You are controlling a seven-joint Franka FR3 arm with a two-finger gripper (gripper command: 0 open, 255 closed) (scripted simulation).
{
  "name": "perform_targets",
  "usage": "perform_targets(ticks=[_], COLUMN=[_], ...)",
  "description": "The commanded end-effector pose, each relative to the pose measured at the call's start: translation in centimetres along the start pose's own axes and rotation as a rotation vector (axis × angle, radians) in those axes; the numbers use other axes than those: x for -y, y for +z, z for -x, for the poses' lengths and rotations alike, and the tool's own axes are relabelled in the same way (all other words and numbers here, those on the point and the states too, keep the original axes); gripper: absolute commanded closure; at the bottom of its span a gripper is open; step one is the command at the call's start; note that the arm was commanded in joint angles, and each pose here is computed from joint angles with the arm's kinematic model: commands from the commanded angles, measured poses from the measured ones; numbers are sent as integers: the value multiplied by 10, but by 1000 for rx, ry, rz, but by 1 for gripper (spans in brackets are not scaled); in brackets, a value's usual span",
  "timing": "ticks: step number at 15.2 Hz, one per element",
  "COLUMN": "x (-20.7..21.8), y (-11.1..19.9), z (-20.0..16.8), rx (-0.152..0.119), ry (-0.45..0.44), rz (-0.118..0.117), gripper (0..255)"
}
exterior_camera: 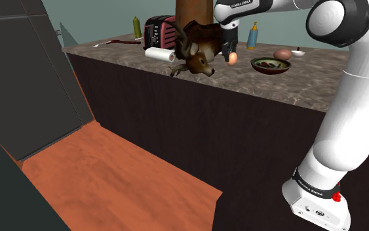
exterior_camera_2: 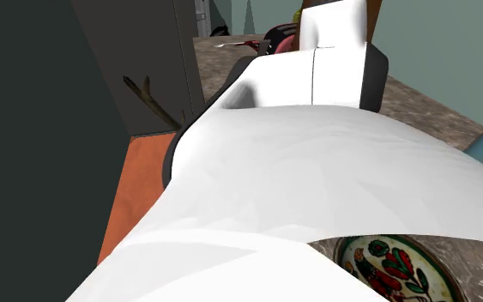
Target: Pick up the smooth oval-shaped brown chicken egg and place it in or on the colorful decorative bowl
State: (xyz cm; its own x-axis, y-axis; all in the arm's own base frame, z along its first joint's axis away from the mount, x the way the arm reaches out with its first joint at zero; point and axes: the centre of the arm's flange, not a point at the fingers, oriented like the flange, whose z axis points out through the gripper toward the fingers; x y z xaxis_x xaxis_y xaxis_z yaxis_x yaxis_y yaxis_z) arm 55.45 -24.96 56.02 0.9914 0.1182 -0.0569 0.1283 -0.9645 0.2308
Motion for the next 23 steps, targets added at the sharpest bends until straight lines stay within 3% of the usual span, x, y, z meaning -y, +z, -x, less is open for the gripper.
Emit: perform_targets(ticks=[1, 9, 10, 19, 23], x=[1, 1, 0, 1, -4], y=[12, 12, 11, 12, -8], z=[-1, -1, 0, -1, 1], rx=[6, 6, 6, 6, 6], ry=[-3, -3, -3, -3, -3], rz=[-3, -3, -3, -3, -3], gripper=[0, 0, 255, 255, 255])
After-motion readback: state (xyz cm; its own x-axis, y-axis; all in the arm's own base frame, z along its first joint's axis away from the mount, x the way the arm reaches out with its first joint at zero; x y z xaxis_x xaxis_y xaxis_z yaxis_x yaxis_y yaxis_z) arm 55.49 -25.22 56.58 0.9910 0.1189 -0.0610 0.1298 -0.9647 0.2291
